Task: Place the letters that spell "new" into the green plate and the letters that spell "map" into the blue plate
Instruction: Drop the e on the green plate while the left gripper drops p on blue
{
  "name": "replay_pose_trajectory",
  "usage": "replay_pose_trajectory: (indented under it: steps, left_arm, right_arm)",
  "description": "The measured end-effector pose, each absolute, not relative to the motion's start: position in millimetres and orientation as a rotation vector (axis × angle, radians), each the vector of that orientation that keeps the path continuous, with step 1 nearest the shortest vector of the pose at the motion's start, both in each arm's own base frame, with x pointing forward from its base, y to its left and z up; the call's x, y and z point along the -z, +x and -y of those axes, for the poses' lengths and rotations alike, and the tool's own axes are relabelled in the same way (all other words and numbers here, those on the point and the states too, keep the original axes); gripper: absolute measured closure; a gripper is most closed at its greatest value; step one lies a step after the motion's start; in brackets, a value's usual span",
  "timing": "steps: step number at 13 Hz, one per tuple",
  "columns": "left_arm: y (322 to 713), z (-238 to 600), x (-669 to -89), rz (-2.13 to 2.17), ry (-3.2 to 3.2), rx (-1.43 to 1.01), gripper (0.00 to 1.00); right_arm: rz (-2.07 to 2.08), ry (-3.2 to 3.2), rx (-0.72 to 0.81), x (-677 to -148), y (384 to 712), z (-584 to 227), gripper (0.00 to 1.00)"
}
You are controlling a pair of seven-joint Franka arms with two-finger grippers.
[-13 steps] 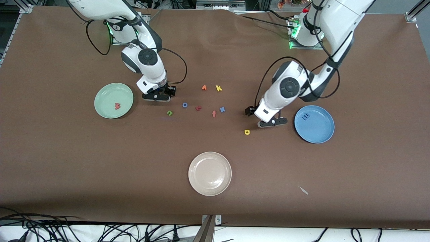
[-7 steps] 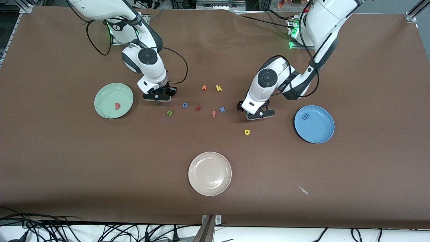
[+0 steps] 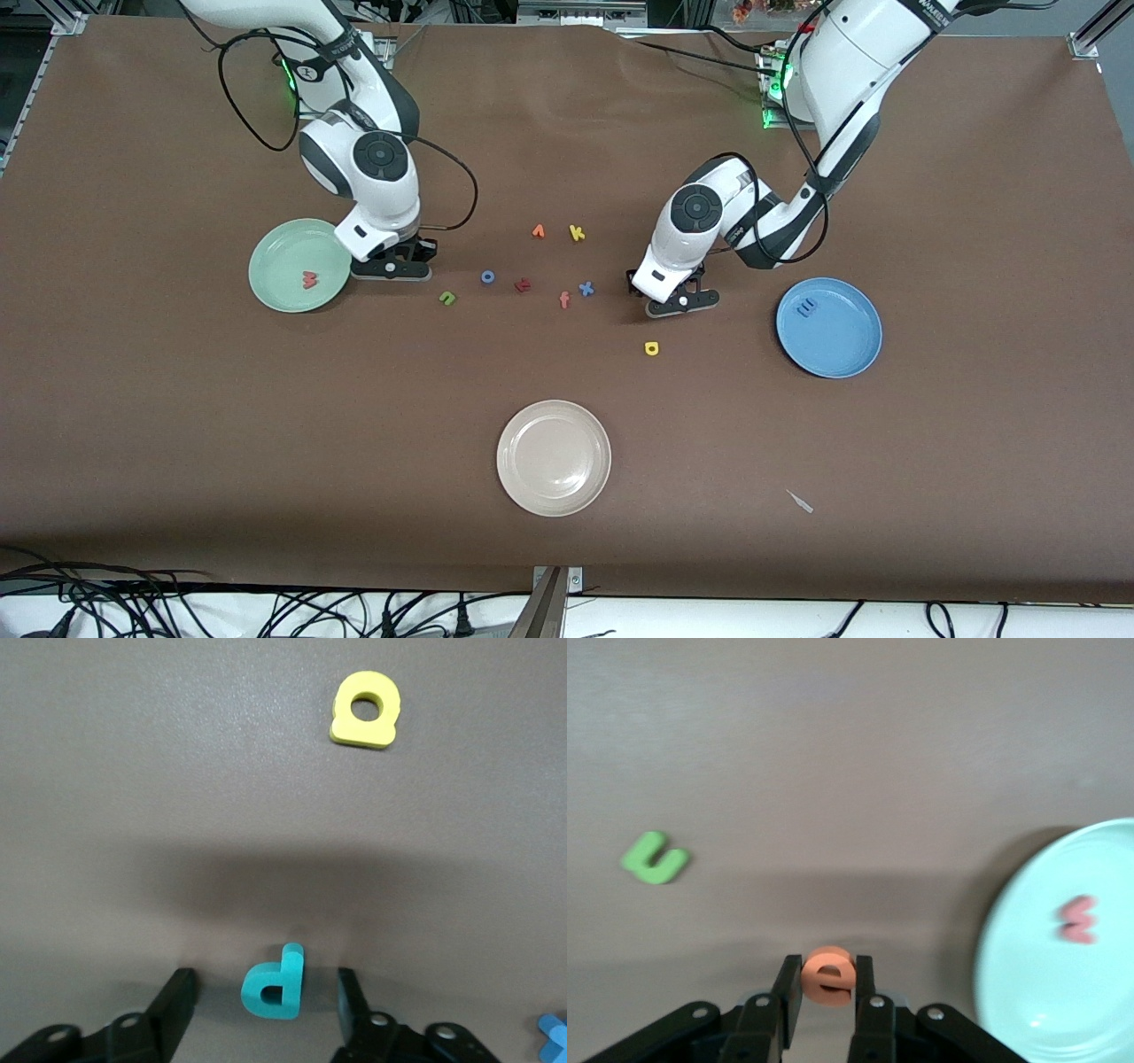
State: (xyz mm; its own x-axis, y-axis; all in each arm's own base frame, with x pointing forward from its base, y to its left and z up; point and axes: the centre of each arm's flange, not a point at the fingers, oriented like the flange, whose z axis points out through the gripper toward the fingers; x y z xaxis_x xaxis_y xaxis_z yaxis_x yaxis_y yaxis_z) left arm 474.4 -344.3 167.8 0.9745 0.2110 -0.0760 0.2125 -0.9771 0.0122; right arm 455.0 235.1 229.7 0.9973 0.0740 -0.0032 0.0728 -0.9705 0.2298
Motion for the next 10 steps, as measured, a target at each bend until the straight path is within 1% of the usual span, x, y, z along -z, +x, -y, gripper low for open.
replay_pose_trajectory:
  steps: [1, 2, 4, 6, 8, 10]
  left_arm:
    - [474.7, 347.0, -170.0, -0.327, 3.100, 0.109, 0.44]
    - [474.2, 348.8, -170.9, -0.321, 3.101, 0.107, 0.52]
    - [474.2, 348.8, -171.0, -0.320, 3.104, 0.107, 0.54]
    - [474.4, 348.8, -172.6, -0.319, 3.107, 0.105, 0.71]
    - [473.2, 349.9, -172.6, -0.278, 3.123, 0.087, 0.72]
    - [475.9, 346.0, -173.1, -0.212, 3.180, 0.085, 0.72]
  right_arm:
    - [-0.132, 2.921, 0.040, -235.0, 462.4, -221.0, 0.72]
    - [-0.170, 2.942, 0.082, -239.7, 470.2, -205.8, 0.72]
    - [-0.267, 2.944, 0.147, -246.6, 482.4, -171.4, 0.72]
    - [-0.354, 2.922, 0.198, -248.5, 488.7, -137.0, 0.72]
    - [-0.401, 2.908, 0.259, -239.5, 486.4, -98.9, 0.72]
    - [-0.433, 2.914, 0.288, -222.8, 476.4, -62.8, 0.72]
